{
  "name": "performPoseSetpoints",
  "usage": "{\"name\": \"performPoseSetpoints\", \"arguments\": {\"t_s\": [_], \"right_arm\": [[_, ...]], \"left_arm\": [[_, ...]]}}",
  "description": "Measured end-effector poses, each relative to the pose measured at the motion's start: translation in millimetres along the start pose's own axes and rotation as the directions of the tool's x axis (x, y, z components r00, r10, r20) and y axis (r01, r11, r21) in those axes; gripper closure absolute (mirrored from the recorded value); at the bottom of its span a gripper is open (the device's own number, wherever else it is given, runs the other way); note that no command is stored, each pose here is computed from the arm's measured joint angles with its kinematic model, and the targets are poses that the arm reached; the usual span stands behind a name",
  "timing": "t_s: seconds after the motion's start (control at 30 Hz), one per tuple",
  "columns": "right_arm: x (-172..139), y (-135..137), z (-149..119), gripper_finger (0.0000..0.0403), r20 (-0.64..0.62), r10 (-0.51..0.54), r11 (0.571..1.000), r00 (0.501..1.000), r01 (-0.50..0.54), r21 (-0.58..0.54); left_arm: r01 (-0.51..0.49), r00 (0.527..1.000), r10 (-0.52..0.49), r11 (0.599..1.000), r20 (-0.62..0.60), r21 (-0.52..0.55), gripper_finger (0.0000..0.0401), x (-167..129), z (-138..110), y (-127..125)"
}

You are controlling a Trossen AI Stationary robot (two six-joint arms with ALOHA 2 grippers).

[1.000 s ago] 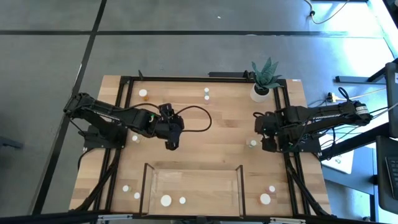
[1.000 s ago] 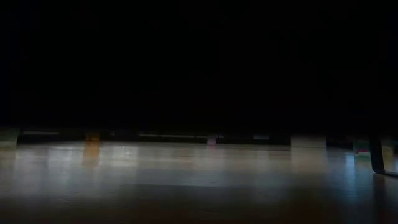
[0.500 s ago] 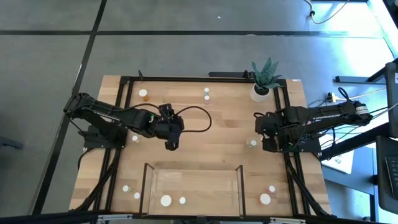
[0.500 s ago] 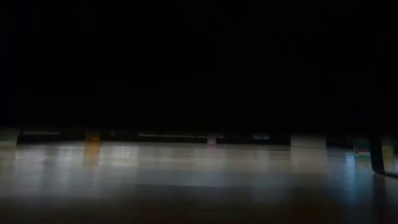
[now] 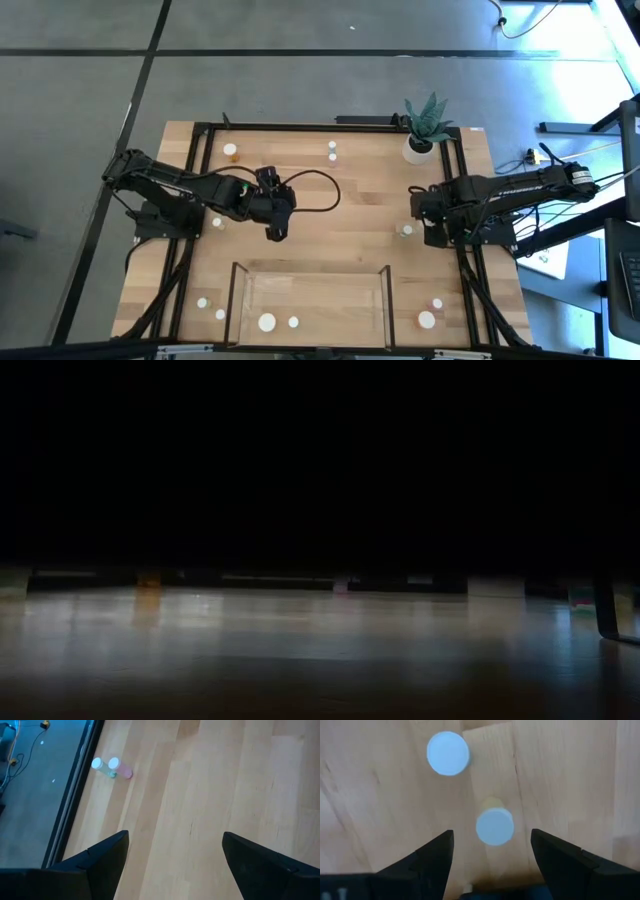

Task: Pick and place medicine bottles onto shelf by color
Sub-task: Put the top right yellow pill bottle on the shelf

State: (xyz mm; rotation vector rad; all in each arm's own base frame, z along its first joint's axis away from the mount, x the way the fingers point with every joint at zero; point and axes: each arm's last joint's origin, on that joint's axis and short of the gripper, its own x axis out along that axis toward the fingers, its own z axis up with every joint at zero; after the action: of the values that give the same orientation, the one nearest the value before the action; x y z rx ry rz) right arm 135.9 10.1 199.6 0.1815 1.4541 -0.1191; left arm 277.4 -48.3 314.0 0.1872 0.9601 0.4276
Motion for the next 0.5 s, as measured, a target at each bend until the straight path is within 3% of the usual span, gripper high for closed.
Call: {"name": "performPoseSetpoints", "arguments": {"t_s": [0.5], "right_arm": [[6.6, 1.5, 6.9, 0.0135, 0.006, -0.006, 0.999, 1.000, 0.006, 0.049]], "left_arm": [[0.001, 1.000, -0.001, 1.000, 0.001, 0.002, 0.0086, -0.3, -0.1, -0.6]]}}
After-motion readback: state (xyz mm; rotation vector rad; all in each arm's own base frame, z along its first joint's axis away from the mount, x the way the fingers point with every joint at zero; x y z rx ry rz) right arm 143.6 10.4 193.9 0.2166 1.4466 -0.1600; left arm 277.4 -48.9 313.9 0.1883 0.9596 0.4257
